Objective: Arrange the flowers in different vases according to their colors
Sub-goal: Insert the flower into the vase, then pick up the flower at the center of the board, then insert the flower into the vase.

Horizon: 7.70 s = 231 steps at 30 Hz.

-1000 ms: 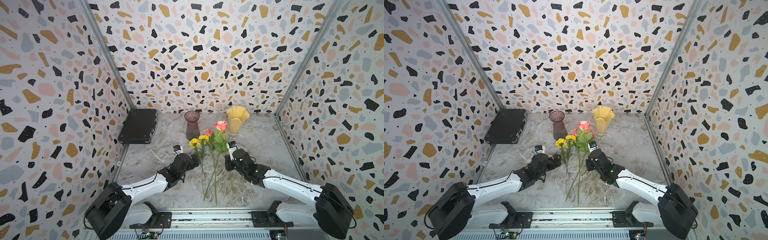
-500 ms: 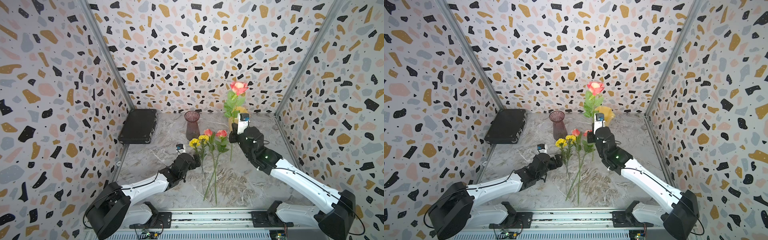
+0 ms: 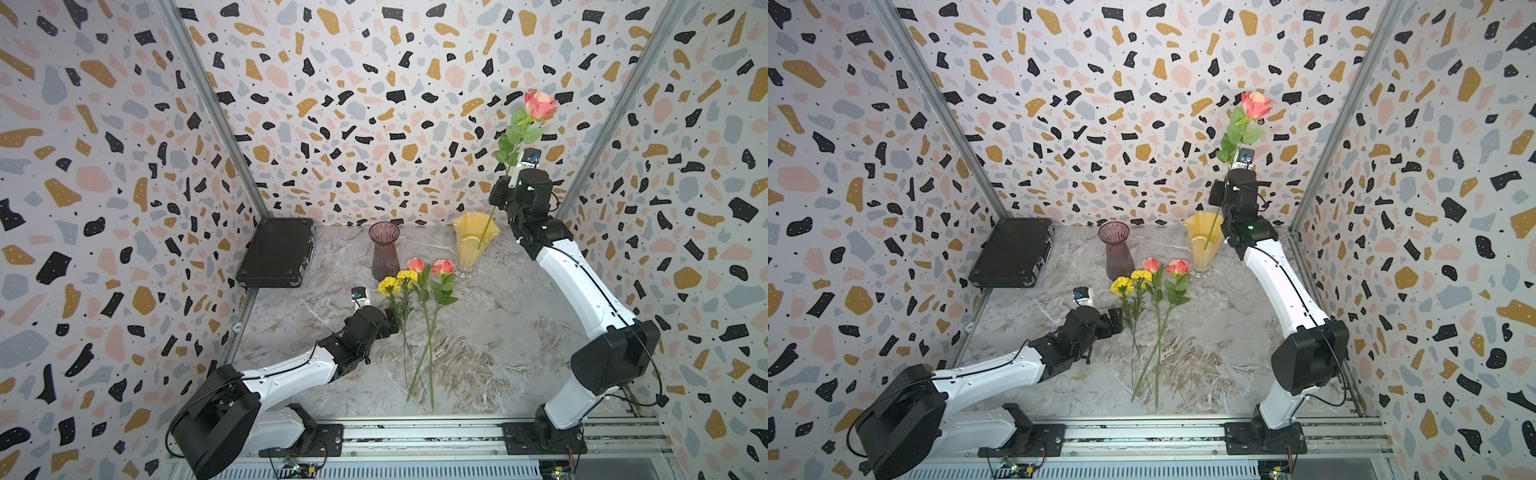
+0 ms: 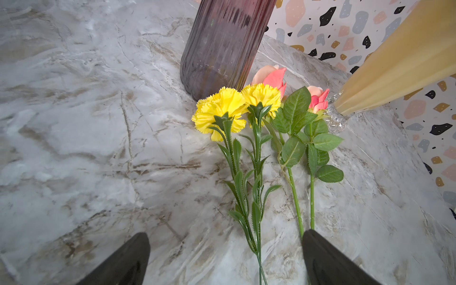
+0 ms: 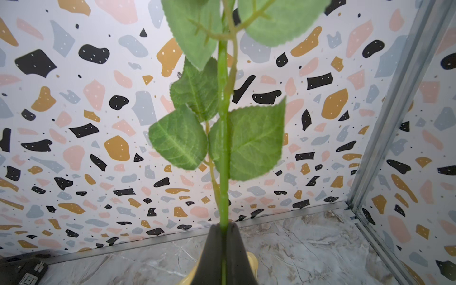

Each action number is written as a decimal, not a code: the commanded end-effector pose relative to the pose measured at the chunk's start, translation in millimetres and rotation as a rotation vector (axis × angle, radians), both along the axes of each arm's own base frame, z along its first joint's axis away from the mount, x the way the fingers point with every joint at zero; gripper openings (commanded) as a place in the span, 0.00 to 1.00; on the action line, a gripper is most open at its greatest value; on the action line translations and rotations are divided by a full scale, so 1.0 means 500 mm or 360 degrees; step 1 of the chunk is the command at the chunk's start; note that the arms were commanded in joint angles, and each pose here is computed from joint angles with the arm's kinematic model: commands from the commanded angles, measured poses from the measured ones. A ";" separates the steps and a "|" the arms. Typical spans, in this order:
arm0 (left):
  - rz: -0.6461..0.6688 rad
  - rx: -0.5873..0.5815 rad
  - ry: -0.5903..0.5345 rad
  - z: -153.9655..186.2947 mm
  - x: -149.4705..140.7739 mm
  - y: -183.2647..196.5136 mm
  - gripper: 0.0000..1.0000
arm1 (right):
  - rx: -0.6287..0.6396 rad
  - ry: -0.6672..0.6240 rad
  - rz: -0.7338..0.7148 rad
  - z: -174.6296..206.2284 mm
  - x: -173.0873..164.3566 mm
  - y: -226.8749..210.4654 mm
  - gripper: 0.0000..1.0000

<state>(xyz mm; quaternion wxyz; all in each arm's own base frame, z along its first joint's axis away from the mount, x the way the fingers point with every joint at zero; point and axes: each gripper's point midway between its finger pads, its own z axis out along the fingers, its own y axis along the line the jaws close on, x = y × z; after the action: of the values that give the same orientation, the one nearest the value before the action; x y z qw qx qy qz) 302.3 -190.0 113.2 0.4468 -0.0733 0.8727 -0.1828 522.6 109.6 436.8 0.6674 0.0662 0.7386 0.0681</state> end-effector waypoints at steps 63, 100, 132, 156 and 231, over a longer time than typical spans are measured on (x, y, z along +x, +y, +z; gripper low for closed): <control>-0.0031 -0.0056 -0.0073 0.025 0.012 -0.019 1.00 | -0.0131 -0.0560 0.0129 -0.083 0.061 0.059 0.00; -0.0247 -0.0020 -0.0033 0.054 -0.014 -0.035 0.99 | 0.0140 0.1295 0.0501 -0.573 -0.448 0.129 1.00; -0.0505 -0.0034 0.0128 0.015 -0.014 -0.114 1.00 | 0.0184 0.1650 0.0214 -0.815 -0.367 0.292 0.27; -0.0420 0.0000 0.0078 0.022 -0.009 -0.089 1.00 | 0.0431 0.1327 0.0309 -0.616 -0.354 0.300 0.00; -0.0463 -0.0181 -0.0136 0.040 -0.019 -0.200 0.99 | -0.0251 -0.0195 -0.0028 -0.048 0.105 0.075 0.02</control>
<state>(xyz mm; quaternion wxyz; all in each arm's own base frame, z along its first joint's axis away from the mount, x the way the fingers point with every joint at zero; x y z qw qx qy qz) 287.0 -281.3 114.3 0.4305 0.0417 0.8582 -0.2765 596.0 148.8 364.8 0.6859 -0.0011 0.7270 -0.0308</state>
